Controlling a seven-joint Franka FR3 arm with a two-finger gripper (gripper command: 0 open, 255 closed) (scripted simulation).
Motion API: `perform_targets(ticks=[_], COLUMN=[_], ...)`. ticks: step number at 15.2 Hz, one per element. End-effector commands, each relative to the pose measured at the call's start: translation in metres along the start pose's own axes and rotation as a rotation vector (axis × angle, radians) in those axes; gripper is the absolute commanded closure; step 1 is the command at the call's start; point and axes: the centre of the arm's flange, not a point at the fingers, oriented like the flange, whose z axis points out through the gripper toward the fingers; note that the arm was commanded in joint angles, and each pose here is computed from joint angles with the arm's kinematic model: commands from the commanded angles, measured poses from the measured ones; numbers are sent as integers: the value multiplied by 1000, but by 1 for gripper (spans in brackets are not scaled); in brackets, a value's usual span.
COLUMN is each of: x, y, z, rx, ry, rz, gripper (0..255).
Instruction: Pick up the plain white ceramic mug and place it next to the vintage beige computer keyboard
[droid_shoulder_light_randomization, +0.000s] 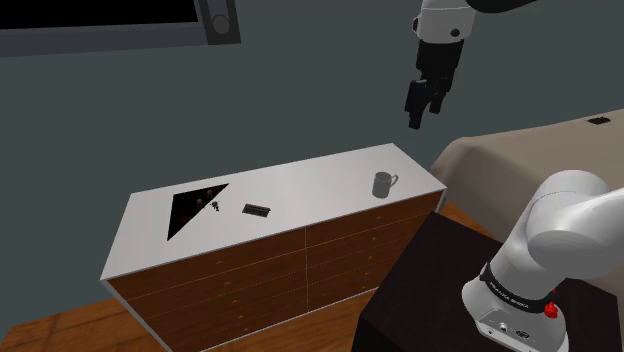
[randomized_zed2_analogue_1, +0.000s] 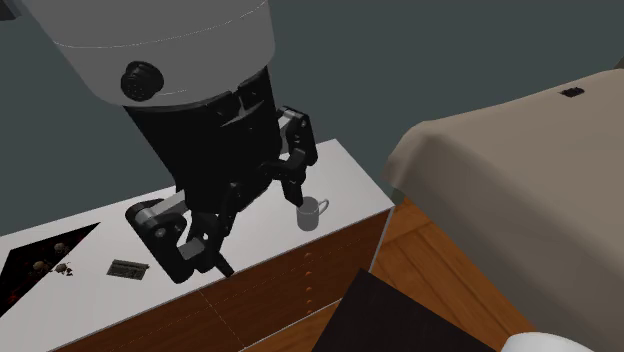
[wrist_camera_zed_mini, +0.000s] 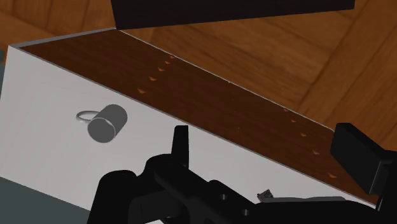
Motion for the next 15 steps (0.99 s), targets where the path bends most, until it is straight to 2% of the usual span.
perform_targets(ticks=[1, 15], x=[0, 98], y=[0, 83], z=[0, 140], rx=[0, 23], ry=[0, -45], rz=[0, 54], gripper=[0, 0])
